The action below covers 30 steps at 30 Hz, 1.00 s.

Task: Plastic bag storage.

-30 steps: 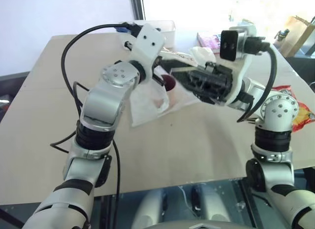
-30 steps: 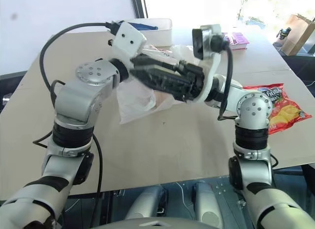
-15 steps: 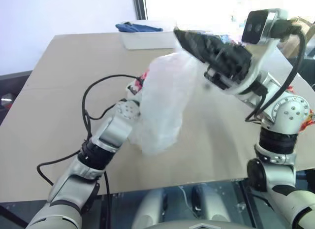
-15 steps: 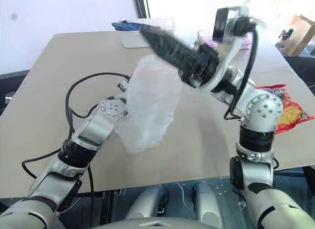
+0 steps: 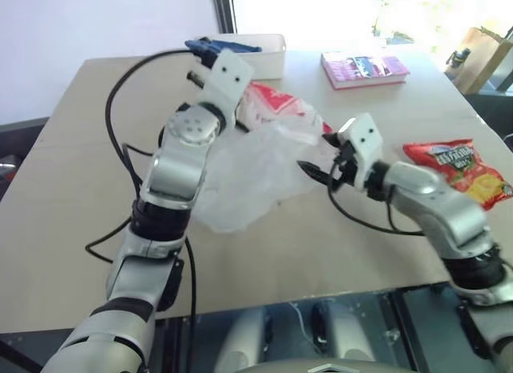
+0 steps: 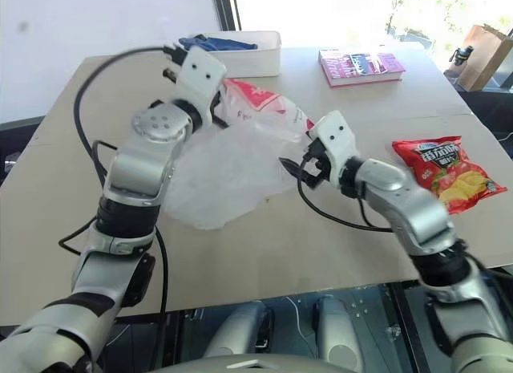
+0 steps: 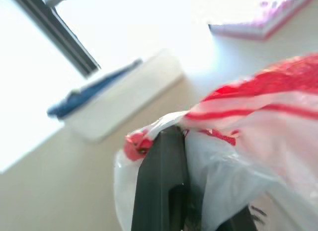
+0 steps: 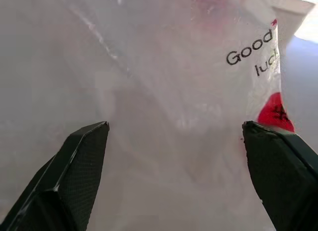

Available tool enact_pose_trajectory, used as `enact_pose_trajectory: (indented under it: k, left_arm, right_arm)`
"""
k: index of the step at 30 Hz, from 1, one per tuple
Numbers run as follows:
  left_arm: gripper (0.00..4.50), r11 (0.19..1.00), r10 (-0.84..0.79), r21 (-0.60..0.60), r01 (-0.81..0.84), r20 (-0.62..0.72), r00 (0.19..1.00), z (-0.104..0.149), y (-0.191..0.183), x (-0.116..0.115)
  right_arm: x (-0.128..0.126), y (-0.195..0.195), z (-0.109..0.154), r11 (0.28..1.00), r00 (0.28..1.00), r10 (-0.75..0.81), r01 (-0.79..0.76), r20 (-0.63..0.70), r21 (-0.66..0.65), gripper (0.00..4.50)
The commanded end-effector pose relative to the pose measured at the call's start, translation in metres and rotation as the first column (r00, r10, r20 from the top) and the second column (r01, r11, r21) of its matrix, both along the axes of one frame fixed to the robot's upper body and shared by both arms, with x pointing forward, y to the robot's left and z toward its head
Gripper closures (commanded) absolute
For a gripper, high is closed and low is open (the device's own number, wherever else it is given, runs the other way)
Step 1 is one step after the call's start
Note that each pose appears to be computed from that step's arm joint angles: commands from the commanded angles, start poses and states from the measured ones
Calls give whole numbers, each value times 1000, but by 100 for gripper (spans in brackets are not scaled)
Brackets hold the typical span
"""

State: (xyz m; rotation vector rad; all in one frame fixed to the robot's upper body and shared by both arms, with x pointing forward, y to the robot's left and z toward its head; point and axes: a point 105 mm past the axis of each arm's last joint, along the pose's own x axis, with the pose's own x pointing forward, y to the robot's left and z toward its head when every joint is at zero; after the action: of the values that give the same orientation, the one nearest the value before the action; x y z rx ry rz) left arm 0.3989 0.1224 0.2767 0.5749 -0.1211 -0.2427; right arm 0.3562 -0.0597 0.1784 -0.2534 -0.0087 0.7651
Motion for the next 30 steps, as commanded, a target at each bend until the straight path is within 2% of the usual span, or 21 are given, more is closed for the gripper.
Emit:
enact_pose_trajectory:
  k: [1, 5, 8, 9, 12, 14, 16, 17, 18, 20, 21, 23, 27, 30]
  left_arm:
    - [450, 999, 28, 14, -29, 31, 999, 9, 8, -4]
    - [450, 993, 100, 63, -98, -31, 994, -6, 33, -8]
    - [450, 988, 109, 120, -97, -99, 989, -22, 46, -18]
    - [450, 992, 80, 106, -68, -114, 990, -23, 46, -26]
    - [450, 1000, -28, 8, 30, -160, 987, -20, 43, -46]
    - [450, 987, -138, -105, 118, -207, 968, -17, 39, -59]
    - [450, 922, -357, -244, 301, -231, 905, -10, 26, -80]
    - [450, 906, -399, -253, 340, -235, 886, -8, 26, -86]
    - [450, 920, -375, -216, 327, -239, 896, -6, 33, -84]
    - [450, 954, -294, -17, 298, -238, 926, -10, 41, -76]
    - [450, 946, -282, 93, 309, -224, 933, -14, 39, -73]
    - [450, 915, -293, 223, 336, -203, 934, -23, 31, -68]
    - [450, 852, -382, 312, 421, -182, 906, -33, 8, -62]
    - [450, 833, -444, 277, 479, -181, 877, -30, -5, -59]
  right_arm:
    - [38, -8, 13, 986, 979, -100, 121, 177, -112, 15]
    - [83, -18, 18, 959, 954, -163, 212, 251, -186, 15]
    - [96, -3, 28, 963, 948, -91, 163, 305, -217, 15]
    - [98, 4, 31, 960, 945, -61, 144, 323, -241, 15]
    - [105, 12, 40, 945, 925, -26, 146, 379, -292, 15]
    - [107, 10, 49, 945, 911, -30, 161, 412, -285, 15]
    - [109, -4, 62, 947, 891, -56, 191, 450, -259, 15]
    - [109, -12, 67, 947, 880, -66, 204, 471, -249, 15]
    - [106, -29, 76, 951, 866, -81, 215, 493, -222, 15]
    - [95, -59, 89, 960, 852, -98, 217, 515, -175, 15]
    - [86, -70, 93, 962, 847, -96, 213, 523, -169, 15]
    - [61, -87, 98, 965, 850, -91, 204, 518, -167, 15]
    - [13, -115, 97, 947, 863, -136, 258, 487, -193, 15]
    - [-27, -139, 95, 928, 876, -223, 326, 428, -183, 15]
